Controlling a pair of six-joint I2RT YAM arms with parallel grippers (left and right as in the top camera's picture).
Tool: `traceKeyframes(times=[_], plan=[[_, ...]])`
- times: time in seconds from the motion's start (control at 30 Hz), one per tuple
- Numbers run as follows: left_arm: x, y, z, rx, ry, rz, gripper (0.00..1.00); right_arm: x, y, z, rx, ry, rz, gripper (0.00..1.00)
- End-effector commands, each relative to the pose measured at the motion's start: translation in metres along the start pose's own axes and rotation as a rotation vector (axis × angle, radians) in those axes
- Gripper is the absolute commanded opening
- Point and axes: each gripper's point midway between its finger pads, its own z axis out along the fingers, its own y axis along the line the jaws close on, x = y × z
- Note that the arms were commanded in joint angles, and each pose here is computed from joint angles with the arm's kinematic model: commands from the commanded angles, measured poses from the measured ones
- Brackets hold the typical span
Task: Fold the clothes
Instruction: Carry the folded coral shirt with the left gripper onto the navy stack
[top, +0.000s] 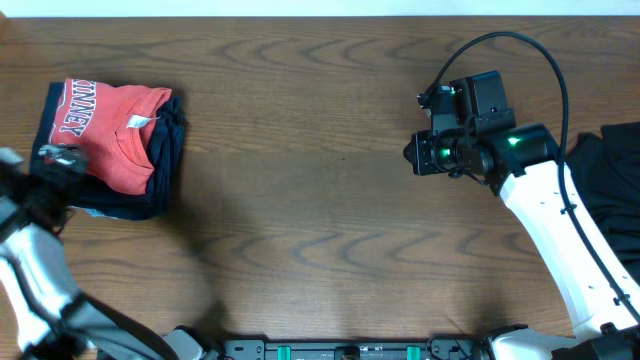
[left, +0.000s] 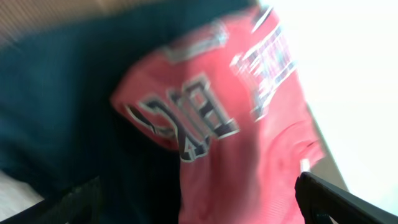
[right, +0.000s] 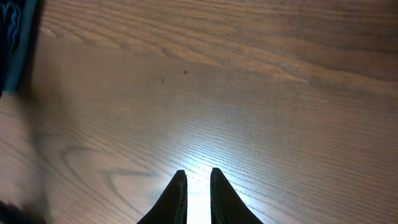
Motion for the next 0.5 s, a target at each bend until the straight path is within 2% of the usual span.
traceKeyframes(times=[0.0,0.1,0.17,0.23,0.47], plan=[[-0.024,-0.033,-0.041,0.092,-0.109,0.082,0.98,0.001,0.001,0.002,0.004,0.007,0.010,0.12],[-0.032,-0.069,-0.072,0.194,-0.176,0.162,0.98,0.001,0.001,0.002,0.004,0.007,0.010,0.12],[-0.023,-0.108,-0.090,0.340,-0.171,0.278,0.98,0.001,0.001,0.002,0.003,0.006,0.009,0.14],[-0.007,-0.137,-0.099,0.463,-0.120,0.358,0.98,0.000,0.002,-0.001,0.002,-0.002,0.007,0.17],[0.076,-0.218,-0.130,0.829,0.116,0.532,0.98,-0.007,0.023,-0.046,-0.013,-0.138,-0.014,0.17]])
